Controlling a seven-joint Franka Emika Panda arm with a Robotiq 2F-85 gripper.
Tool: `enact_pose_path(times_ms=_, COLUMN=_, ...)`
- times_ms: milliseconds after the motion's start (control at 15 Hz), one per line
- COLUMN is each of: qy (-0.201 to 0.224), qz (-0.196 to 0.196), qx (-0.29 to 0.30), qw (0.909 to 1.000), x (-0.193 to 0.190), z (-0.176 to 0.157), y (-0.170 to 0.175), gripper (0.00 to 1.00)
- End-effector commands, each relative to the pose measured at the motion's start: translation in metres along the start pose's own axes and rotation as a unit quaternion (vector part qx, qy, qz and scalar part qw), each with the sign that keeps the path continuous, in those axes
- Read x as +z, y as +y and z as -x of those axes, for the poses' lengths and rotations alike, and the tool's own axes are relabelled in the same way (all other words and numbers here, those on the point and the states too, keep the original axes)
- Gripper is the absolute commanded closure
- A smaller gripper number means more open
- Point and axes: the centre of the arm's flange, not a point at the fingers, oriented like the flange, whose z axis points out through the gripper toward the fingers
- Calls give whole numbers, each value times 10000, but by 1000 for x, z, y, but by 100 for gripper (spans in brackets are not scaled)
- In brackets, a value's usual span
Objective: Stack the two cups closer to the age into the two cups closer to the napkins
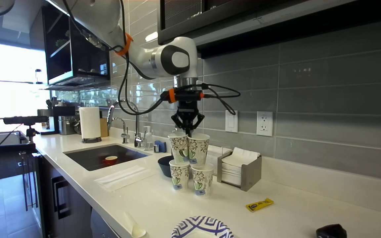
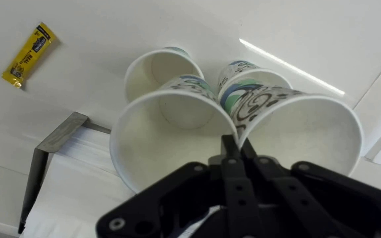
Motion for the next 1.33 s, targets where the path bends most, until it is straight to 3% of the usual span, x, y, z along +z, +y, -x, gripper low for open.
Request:
enact_pose_path(times_ms=0, qy=116, qz=-14, qx=35, qw=9999, x=1, z=-11, y=7, gripper=99)
enact_pose_path(times_ms=133, qy=112, qz=1, qx=21, qw=9999, x=4, z=-12, y=7, gripper=99)
enact_pose_path(times_ms=200, qy=97, qz=8, qx=23, qw=9999, x=5, z=-13, y=8, gripper=71)
enact_pose_path(times_ms=267, qy=95, qz=9, qx=8, qw=10000, x=5, z=-14, y=8, gripper=70)
enact_pose_path(times_ms=600, qy=-9, qz=-8, qx=24, qw=10000, x=13, z=-17, y=9, gripper=37)
enact_pose_path(times_ms=733, qy=-32, qz=-7, qx=29, qw=10000, x=15, z=-18, y=10, gripper=75)
enact_pose_path(times_ms=800, qy=-43, qz=-2, qx=32, qw=10000, x=16, z=-18, y=10, gripper=76)
enact_pose_path(times_ms=1000, qy=-70, qz=85, qx=43, qw=9999, x=16, z=-19, y=11, gripper=97)
enact_pose_path(times_ms=1267, qy=-114, qz=282, qx=77, qw=9995, x=13, z=-16, y=17, gripper=100)
